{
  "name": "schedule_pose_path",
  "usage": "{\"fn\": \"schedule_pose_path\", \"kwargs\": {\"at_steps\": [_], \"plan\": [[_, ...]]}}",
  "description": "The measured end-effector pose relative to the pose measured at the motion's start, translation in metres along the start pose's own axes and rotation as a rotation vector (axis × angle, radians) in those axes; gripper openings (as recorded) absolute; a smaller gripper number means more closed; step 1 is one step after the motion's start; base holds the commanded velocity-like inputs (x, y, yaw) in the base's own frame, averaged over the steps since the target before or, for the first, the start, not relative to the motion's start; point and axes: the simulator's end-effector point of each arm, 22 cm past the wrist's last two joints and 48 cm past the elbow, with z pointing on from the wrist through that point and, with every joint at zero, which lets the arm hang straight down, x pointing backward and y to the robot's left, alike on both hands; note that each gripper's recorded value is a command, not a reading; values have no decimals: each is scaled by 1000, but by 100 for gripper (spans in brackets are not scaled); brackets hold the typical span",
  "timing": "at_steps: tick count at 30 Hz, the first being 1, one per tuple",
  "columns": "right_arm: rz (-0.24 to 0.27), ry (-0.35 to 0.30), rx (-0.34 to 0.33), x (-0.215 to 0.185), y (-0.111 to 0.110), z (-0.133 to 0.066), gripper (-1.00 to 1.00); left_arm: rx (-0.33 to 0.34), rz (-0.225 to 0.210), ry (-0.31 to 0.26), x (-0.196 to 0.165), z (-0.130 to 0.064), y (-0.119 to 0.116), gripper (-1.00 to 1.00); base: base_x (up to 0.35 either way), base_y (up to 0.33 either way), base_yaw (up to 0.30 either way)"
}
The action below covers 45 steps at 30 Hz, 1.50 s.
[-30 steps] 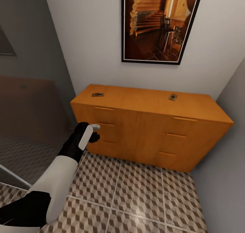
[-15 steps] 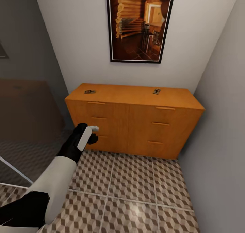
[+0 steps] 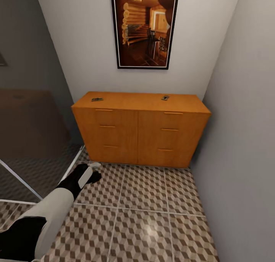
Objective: Take the four mousetraps from the cabinet in the bathroom and place them on the bathroom floor. Make sure all four end up on the same floor surface, and ensure that at least two of them are either under or directly next to the same bathroom sink.
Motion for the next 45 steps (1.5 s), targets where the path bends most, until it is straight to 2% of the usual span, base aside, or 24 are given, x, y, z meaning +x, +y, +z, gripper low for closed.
{"fn": "schedule_pose_path", "kwargs": {"at_steps": [4,10,13,16,20,23,27,33,41,45], "plan": [[5,-49,106,-23,-25,1,-100,-72,-18,7,54,34,39,-100,-333,0,-4],[5,-109,130,-51,-31,1,-100,-124,74,-50,134,66,80,-100,-333,0,0],[10,-140,134,-66,-32,1,-100,-149,96,-63,181,74,107,-100,-333,0,0],[13,-178,137,-84,-31,0,-100,-154,113,-43,228,76,126,-100,-334,0,0],[55,-213,141,-100,-32,-1,-100,-173,126,-14,261,76,151,-100,-334,0,0],[99,-223,143,-103,-31,-2,-100,-168,132,-9,278,75,158,-100,-334,0,0],[116,-231,144,-106,-31,-2,-100,-169,139,11,305,72,166,-100,-334,0,0],[118,-248,143,-109,-31,-3,-100,-178,150,55,345,67,178,-100,-334,0,-1],[119,-282,146,-114,-31,-5,-100,-181,156,84,369,62,183,-100,-316,0,-48],[120,-285,142,-115,-28,-5,-100,-178,154,82,370,61,182,-100,-123,0,-59]]}}
